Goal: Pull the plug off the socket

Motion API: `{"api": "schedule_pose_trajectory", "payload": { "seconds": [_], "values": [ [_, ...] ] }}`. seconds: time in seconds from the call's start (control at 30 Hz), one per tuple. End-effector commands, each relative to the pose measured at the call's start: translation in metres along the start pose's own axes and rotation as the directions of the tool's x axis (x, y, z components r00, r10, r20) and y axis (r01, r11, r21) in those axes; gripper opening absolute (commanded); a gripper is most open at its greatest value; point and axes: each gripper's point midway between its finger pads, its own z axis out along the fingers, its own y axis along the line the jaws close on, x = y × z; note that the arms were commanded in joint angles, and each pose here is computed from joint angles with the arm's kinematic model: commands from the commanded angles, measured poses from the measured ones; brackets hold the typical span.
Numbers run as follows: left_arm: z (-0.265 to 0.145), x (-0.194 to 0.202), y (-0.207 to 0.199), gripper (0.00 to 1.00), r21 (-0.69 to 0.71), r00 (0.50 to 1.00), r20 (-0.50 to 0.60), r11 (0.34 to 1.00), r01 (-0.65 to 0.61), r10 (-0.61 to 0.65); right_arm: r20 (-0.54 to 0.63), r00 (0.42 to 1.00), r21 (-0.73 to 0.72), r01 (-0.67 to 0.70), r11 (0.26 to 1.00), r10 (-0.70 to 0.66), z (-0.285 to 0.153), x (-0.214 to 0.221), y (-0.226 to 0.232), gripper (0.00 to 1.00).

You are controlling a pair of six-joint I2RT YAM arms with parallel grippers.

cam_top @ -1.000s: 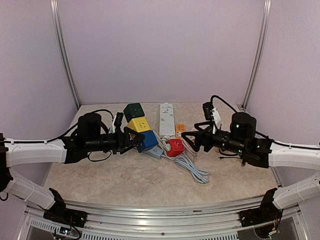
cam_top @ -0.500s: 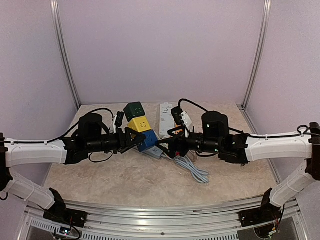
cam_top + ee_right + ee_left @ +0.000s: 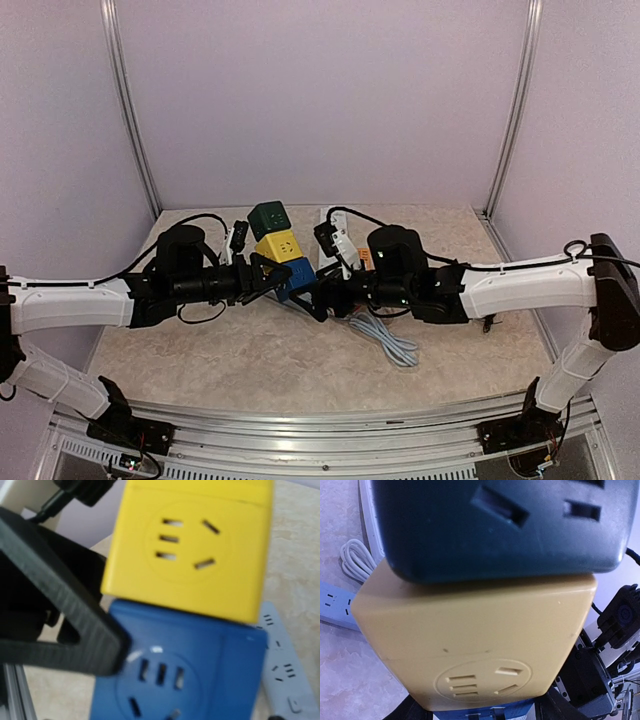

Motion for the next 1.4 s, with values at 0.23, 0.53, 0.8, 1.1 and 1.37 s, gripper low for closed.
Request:
{"api": "schedule_pose_trajectory", "payload": {
  "seconds": [0.23,0.53,0.8,1.1,1.37],
  "values": [
    [-0.008,-0.031,-0.044,0.33,0.114,0.991,0.106,0.989,-0.089,0.077,-0.030,0.997,0.050,-0.070,0.996,0.072,0.017,0.004,-0.004,0.89],
    [-0.008,-0.030,-0.044,0.33,0.113,0.991,0.106,0.990,-0.090,0.078,-0.025,0.993,0.088,-0.117,0.989,0.119,0.024,0.003,-0.010,0.79],
    [-0.008,-0.030,-0.044,0.33,0.113,0.991,0.106,0.990,-0.090,0.078,-0.027,0.992,0.078,-0.123,0.989,0.125,0.027,0.004,-0.009,0.55],
    [-0.010,-0.030,-0.038,0.57,0.093,0.991,0.116,0.993,-0.073,0.062,0.010,0.992,0.109,-0.130,0.986,0.130,0.022,-0.003,-0.014,0.03],
    [-0.018,-0.036,-0.022,0.99,0.054,0.990,0.139,0.998,-0.026,0.018,0.088,0.989,0.104,-0.132,0.986,0.123,0.007,-0.016,-0.014,0.00]
  ]
}}
